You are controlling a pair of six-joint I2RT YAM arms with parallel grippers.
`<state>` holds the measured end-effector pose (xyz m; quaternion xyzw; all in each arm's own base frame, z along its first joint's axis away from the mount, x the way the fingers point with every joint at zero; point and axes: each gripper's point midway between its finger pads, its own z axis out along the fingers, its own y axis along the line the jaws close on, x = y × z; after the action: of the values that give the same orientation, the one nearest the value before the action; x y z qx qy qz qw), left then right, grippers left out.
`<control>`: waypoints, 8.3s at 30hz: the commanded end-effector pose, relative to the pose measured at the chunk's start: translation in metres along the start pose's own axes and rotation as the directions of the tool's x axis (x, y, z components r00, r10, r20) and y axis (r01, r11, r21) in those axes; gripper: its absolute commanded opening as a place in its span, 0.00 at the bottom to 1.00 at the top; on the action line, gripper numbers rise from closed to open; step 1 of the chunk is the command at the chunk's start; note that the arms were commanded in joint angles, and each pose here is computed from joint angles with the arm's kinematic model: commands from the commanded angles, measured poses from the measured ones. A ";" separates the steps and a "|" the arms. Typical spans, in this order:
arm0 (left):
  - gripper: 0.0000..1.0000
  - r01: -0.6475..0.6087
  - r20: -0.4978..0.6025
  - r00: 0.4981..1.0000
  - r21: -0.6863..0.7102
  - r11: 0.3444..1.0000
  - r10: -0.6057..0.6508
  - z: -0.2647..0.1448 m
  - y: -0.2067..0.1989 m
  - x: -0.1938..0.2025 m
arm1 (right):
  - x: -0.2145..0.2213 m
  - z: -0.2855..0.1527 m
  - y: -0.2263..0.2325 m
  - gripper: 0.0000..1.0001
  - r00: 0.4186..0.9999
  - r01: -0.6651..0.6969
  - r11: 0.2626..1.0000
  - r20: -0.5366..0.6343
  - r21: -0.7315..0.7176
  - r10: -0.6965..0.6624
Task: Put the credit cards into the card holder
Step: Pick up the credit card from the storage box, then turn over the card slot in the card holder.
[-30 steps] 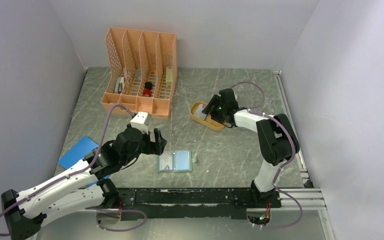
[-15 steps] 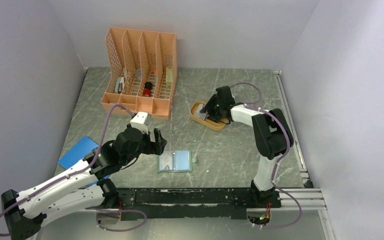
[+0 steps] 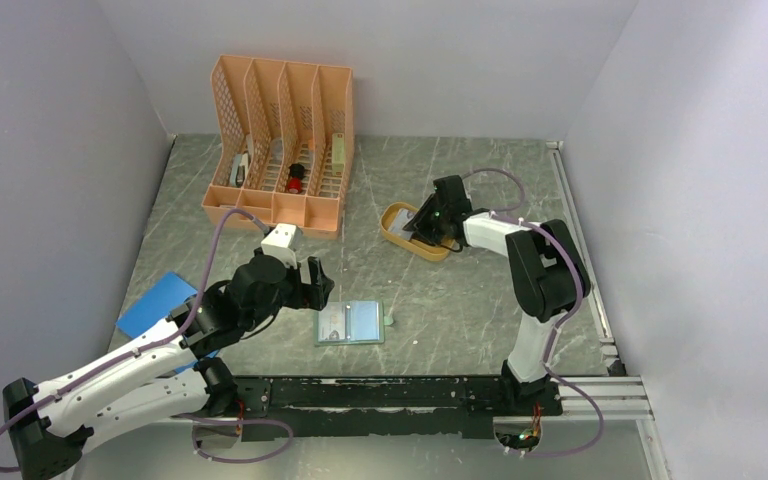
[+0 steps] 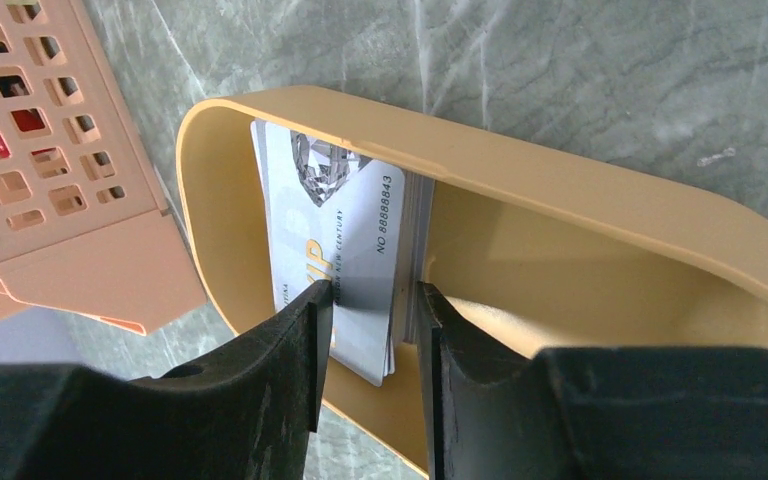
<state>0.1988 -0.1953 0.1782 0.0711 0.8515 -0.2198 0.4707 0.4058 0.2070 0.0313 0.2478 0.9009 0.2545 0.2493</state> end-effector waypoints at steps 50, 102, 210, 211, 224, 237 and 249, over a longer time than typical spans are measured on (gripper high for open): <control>0.89 0.007 0.014 1.000 -0.014 1.000 -0.006 0.000 0.003 -0.002 | -0.028 -0.054 0.023 0.00 0.998 -0.014 0.999 0.062 -0.049 0.017; 0.78 0.117 -0.266 0.962 0.197 0.973 -0.062 0.058 -0.057 0.082 | 0.193 -0.170 -0.026 0.00 0.814 0.382 0.864 -0.325 -0.328 -0.482; 0.05 -0.385 -0.466 0.830 -0.081 0.920 0.306 0.093 -0.025 0.176 | 0.227 -0.177 -0.031 0.00 0.803 0.342 0.848 -0.342 -0.404 -0.487; 0.05 -0.384 -0.465 0.831 -0.082 0.920 0.306 0.093 -0.024 0.176 | 0.228 -0.176 -0.031 0.00 0.803 0.341 0.850 -0.345 -0.402 -0.486; 0.05 -0.381 -0.466 0.833 -0.092 0.920 0.299 0.091 -0.021 0.177 | 0.227 -0.171 -0.042 0.00 0.833 0.305 0.891 -0.360 -0.336 -0.420; 0.05 -0.373 -0.466 0.836 -0.094 0.923 0.290 0.090 -0.020 0.178 | 0.230 -0.171 -0.043 0.00 0.834 0.284 0.897 -0.374 -0.338 -0.405; 0.05 -0.372 -0.469 0.835 -0.096 0.923 0.288 0.090 -0.019 0.180 | 0.223 -0.174 -0.043 0.00 0.856 0.284 0.904 -0.340 -0.321 -0.390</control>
<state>0.1782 -0.2985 0.0184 0.2037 0.9152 -0.0850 0.3372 0.1260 0.2474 0.0696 -0.0144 0.9162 0.3762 0.1374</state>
